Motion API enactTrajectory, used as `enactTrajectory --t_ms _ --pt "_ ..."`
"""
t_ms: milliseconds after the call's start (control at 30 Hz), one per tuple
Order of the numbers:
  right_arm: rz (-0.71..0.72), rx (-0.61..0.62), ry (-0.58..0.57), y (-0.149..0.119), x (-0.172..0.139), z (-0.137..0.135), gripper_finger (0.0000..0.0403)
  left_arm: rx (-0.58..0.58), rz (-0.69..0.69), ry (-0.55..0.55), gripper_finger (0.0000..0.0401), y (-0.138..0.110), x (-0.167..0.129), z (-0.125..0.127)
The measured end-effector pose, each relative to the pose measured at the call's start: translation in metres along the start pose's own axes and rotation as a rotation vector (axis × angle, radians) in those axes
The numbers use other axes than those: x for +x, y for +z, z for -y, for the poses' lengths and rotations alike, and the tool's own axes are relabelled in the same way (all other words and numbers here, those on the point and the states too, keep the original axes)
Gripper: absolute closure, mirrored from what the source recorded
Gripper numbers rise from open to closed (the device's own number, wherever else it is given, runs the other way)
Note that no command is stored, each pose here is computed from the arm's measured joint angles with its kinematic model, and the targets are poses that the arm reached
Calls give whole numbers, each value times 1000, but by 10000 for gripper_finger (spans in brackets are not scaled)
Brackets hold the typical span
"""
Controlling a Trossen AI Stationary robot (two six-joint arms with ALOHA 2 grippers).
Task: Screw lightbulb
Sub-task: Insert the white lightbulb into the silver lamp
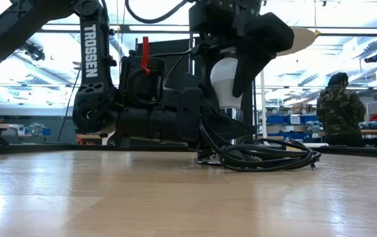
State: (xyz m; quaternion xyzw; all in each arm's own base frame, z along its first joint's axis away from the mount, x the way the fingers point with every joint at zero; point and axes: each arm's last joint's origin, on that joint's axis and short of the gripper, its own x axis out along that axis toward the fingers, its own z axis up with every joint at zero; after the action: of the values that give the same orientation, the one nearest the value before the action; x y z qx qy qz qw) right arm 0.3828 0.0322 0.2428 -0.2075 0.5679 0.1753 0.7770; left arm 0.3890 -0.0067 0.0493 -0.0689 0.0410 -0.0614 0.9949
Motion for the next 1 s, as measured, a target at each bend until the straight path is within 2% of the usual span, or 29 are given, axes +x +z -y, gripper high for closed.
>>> enactTrajectory --t_ms 333,600,1000 --pt "-25 84 11 0 13 -1 48 -16 1 3 213 0 0 -1" --pt "-21 253 -5 1 15 0 53 -11 -2 4 213 0 0 -1" --pt "-54 452 -6 -1 15 -2 119 -7 -4 4 213 0 0 -1"
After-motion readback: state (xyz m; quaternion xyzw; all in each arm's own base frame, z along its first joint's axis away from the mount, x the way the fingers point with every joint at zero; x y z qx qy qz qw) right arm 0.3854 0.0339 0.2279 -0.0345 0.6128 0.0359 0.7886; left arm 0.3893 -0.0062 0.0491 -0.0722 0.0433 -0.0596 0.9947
